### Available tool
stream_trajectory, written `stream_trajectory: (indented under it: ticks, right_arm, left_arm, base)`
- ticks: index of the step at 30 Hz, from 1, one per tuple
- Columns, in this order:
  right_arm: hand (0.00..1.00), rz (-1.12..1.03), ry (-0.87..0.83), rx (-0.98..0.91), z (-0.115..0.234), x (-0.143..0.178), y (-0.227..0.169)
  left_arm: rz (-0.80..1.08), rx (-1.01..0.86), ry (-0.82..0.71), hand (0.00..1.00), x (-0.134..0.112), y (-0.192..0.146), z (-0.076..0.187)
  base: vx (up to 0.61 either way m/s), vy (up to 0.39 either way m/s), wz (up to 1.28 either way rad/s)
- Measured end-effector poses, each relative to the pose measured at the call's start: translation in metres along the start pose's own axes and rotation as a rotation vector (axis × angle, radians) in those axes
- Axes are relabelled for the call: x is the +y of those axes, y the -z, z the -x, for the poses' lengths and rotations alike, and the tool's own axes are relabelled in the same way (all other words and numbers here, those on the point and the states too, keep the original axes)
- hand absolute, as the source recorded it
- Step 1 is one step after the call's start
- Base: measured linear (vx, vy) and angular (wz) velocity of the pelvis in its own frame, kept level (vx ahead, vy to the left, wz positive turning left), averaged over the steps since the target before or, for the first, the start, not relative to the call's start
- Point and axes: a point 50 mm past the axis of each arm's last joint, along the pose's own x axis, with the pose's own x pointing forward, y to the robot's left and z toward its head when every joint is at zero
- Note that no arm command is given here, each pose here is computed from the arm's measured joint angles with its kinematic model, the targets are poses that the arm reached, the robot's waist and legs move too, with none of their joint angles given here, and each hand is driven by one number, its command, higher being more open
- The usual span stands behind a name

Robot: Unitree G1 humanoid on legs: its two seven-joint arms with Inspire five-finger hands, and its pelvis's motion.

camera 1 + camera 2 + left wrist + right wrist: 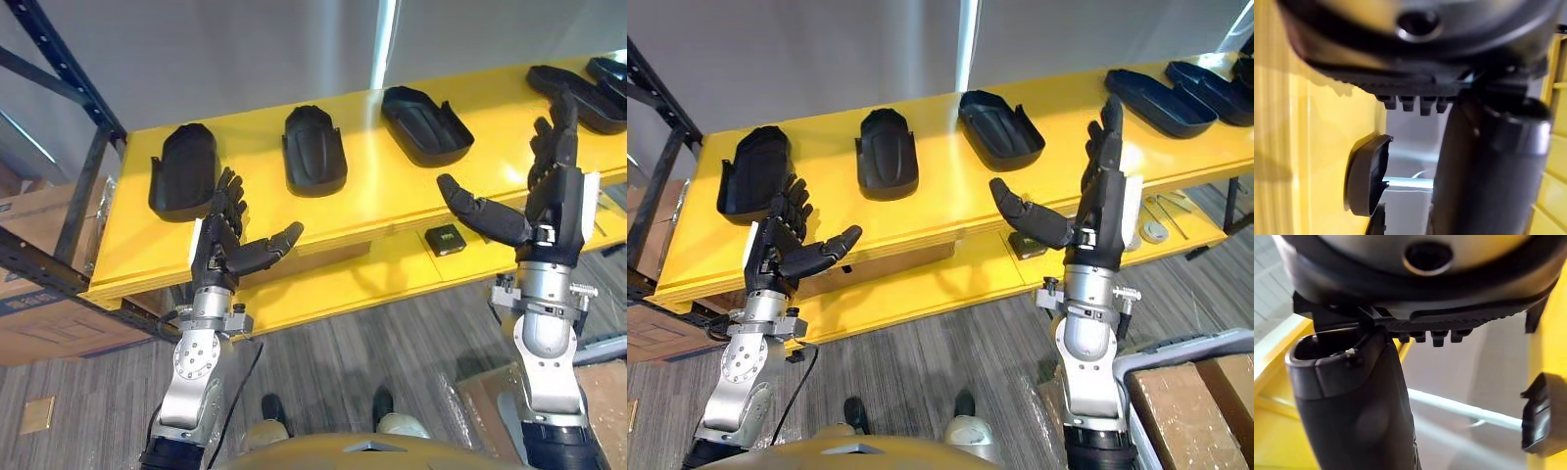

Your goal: Walk over and take three plastic housings, then place them on the shelf

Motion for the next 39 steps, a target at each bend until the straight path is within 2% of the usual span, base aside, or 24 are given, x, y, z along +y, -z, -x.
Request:
stream_trajectory:
  ticks: [7, 13, 26, 39]
  right_arm:
    - [1.0, -0.011, 0.087, -0.017, 0.004, -0.008, -0.001]
    - [1.0, -0.015, 0.059, -0.018, 0.004, -0.008, -0.001]
    - [1.0, -0.031, 0.024, 0.021, 0.011, -0.01, 0.003]
    - [1.0, -0.121, 0.016, 0.078, 0.02, -0.015, 0.007]
  left_arm:
    - [-0.005, -0.027, -0.043, 1.0, 0.003, -0.001, -0.019]
    - [-0.005, -0.073, -0.053, 1.0, 0.003, -0.009, -0.033]
    - [-0.021, -0.019, -0.131, 1.0, 0.016, 0.005, -0.039]
    - [0.038, 0.004, -0.105, 1.0, 0.017, 0.008, -0.041]
  base:
    - [0.03, -0.001, -0.15]
    - [0.01, -0.003, -0.06]
    - [0.01, -0.005, -0.03]
    - [0.02, -0.011, -0.08]
